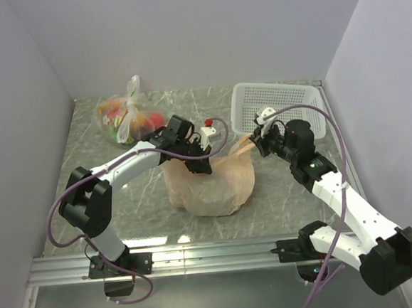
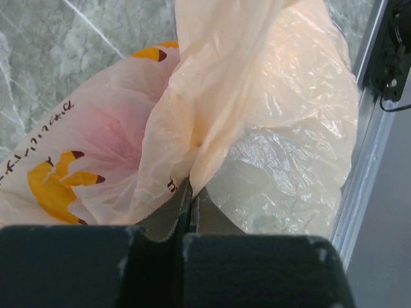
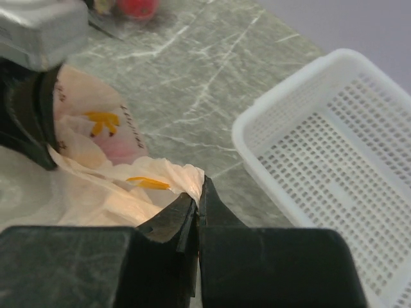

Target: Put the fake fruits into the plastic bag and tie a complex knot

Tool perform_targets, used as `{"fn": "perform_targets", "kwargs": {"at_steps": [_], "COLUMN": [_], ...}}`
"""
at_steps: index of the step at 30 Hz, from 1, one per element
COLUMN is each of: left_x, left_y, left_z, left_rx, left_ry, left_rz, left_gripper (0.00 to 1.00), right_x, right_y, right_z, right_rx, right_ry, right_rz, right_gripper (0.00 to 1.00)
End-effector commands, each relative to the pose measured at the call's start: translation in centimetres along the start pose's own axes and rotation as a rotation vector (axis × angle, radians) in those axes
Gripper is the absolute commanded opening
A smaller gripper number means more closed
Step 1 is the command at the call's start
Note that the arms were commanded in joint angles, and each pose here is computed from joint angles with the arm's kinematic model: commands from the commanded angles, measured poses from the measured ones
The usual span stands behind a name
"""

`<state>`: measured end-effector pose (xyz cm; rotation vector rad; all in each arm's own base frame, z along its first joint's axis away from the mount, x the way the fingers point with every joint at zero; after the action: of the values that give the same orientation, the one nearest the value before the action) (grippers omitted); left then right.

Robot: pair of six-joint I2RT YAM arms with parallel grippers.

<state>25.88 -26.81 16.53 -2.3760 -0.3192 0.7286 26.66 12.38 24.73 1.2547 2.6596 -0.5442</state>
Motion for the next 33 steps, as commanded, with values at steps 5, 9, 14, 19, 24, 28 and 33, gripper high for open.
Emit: {"fn": "perform_targets", "kwargs": {"at_steps": [5, 9, 14, 19, 24, 28, 33], "left_x": [-0.5, -0.8, -1.4, -1.7, -1.7, -1.8, -1.9], "left_y": [-0.5, -1.3, -1.7, -1.9, -2.0, -2.1, -2.0], "left_z": [0.1, -0.6, -0.9, -0.9, -0.9, -0.9, -0.8], "left_rx": [-0.033, -0.058, -0.065, -0.083, -0.074, -0.065, -0.074], "left_ry": [-0.051, -0.070, -0.045, -0.010, 0.005, 0.015, 0.031], "left_rz": [0.026, 0.077, 0.138, 0.156, 0.167, 0.177, 0.183], "left_gripper": [0.00, 0.00, 0.00, 0.00, 0.00, 0.00, 0.00], "right_x": [0.6, 0.9, 0.7, 1.3, 0.6, 1.9, 2.2], "right_y": [-1.2, -4.4, -7.7, -5.6, -2.8, -1.7, 0.1], "right_z": [-7.7, -7.7, -4.8, -0.3, 0.2, 0.6, 0.8], "right_rx": [-0.128, -0.097, -0.093, -0.040, -0.160, -0.232, -0.238], "right_ry": [0.185, 0.250, 0.151, 0.163, 0.222, 0.226, 0.254], "right_rz": [-0.234, -0.321, -0.306, -0.368, -0.390, -0.478, -0.543], "right_gripper": [0.56, 0.93, 1.00, 1.00, 1.00, 1.00, 1.00]}}
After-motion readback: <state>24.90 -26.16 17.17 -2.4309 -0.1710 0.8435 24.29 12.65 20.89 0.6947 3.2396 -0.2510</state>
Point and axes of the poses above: each gripper's point midway between its finger pads, its own y axis out along the fingers, its own x axis along the line the jaws close on, z = x × y, the point moved 6 cm from there along -y, back along the fingers, and after that the axes turned 7 degrees about -y, right-handed, at the moved point
